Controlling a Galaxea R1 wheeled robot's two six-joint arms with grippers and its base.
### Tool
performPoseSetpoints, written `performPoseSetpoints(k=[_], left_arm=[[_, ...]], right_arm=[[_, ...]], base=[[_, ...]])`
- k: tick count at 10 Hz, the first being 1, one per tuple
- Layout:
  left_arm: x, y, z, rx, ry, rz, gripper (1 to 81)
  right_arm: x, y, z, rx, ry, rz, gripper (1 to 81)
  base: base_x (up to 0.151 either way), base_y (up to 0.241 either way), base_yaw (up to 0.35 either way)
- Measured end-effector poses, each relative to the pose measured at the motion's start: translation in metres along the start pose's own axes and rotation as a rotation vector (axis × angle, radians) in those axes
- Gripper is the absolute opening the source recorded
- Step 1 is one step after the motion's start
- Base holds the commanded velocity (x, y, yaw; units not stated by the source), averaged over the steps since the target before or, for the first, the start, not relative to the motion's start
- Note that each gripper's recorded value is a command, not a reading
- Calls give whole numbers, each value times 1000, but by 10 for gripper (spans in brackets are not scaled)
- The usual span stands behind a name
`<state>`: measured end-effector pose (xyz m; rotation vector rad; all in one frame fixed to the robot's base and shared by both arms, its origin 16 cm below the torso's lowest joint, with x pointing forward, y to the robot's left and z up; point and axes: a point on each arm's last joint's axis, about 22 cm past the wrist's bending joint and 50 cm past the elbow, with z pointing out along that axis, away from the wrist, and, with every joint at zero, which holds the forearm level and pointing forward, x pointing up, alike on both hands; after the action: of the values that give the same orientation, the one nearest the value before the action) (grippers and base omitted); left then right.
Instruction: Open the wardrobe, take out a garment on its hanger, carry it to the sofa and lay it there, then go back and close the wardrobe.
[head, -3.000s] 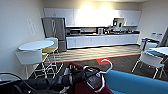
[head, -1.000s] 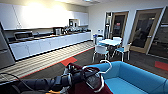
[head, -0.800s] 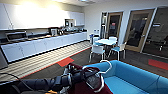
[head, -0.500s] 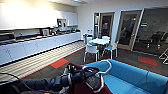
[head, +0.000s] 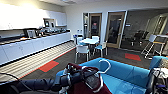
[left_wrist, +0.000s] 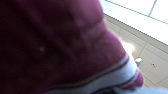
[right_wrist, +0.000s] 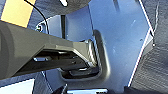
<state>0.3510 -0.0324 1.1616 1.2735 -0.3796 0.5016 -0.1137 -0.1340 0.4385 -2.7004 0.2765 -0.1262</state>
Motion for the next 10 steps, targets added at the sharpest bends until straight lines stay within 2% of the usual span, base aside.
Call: performPoseSetpoints(k=[10], left_arm=[[-1, 2, -2, 0, -3, 6, 10]], right_arm=[[0, -1, 0, 1, 0, 0, 811]], base=[[0, 0, -296]])
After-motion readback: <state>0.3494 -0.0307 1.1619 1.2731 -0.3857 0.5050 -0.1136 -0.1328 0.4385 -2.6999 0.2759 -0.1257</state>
